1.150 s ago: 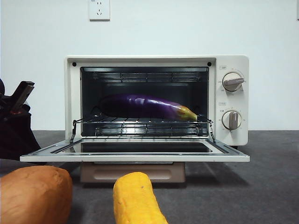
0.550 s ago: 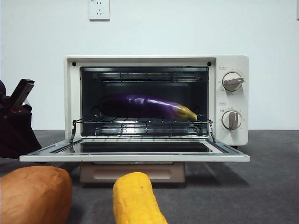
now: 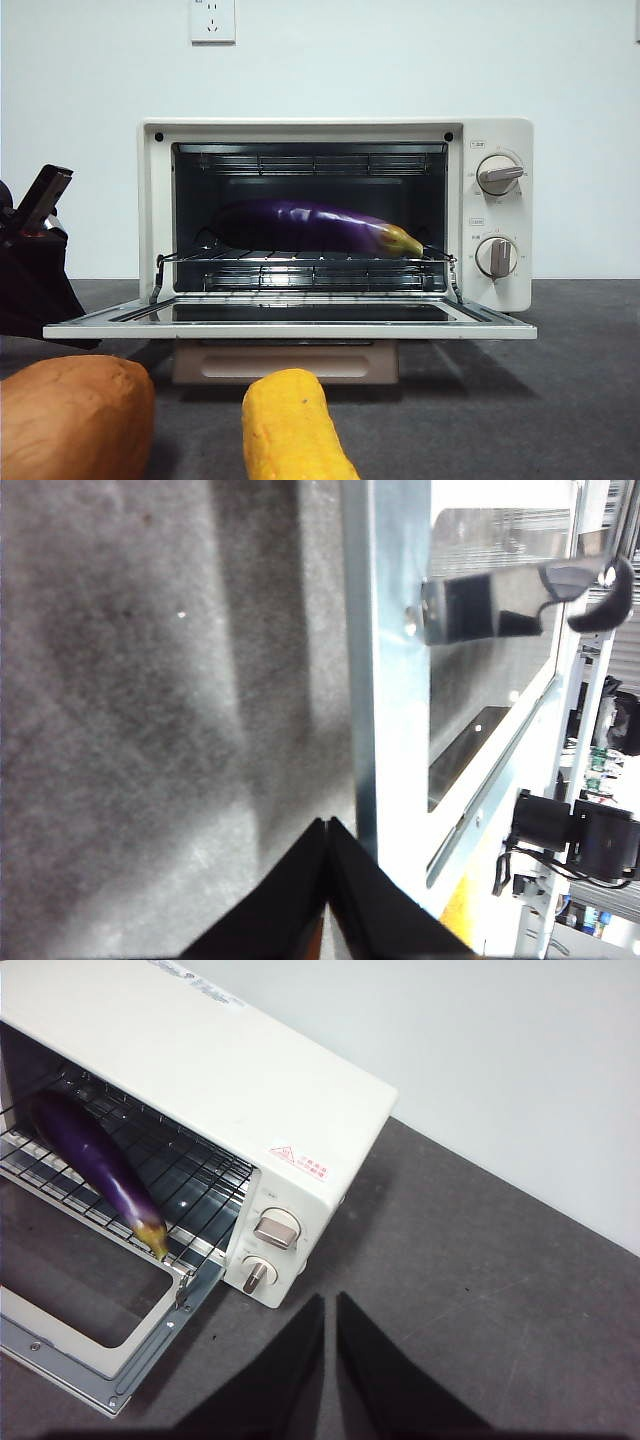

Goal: Take the eggplant from the table,put the eggplant in the oven

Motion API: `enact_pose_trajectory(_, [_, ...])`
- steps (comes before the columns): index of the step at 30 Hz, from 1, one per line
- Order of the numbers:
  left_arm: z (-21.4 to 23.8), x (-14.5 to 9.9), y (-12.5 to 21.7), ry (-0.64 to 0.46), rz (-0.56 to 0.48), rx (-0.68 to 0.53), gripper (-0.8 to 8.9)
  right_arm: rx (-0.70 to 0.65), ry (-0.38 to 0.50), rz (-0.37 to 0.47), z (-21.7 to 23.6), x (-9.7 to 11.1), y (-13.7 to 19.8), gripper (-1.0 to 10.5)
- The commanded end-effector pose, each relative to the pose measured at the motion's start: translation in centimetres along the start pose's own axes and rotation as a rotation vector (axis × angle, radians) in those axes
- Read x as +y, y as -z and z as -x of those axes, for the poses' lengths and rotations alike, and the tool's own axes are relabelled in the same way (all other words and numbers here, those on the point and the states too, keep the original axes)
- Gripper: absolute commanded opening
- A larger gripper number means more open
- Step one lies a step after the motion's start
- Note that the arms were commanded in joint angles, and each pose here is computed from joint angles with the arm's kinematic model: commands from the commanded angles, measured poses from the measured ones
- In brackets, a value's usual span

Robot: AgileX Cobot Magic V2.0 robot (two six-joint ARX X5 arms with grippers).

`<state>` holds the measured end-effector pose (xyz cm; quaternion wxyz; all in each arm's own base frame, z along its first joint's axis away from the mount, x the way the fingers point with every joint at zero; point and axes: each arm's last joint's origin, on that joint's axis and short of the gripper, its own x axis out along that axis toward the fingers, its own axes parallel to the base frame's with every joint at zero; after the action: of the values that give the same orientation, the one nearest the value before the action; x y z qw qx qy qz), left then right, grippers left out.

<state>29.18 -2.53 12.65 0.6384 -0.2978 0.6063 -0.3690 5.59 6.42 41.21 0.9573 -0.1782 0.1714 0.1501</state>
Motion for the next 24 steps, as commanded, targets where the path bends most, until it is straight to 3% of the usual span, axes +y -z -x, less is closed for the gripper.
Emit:
enact_pose_trajectory(1, [-0.4,-0.3,-0.6,0.082,-0.010,0.005,0.06,-0.017,-0.006,-0.027,0.2,0.0,-0.4,0.0])
enact_pose_trajectory(12, [0.9,-2.1,-2.8,0.100,-0.058,-0.026,0.06,-0.016,-0.006,-0.027,0.2,0.0,-0.4,0.0])
enact_pose_trajectory(24, [4.5,-7.0,-7.5,0.088,-0.229,-0.135,0.06,-0.015,-0.006,-0.038,0.2,0.0,-0.4,0.0])
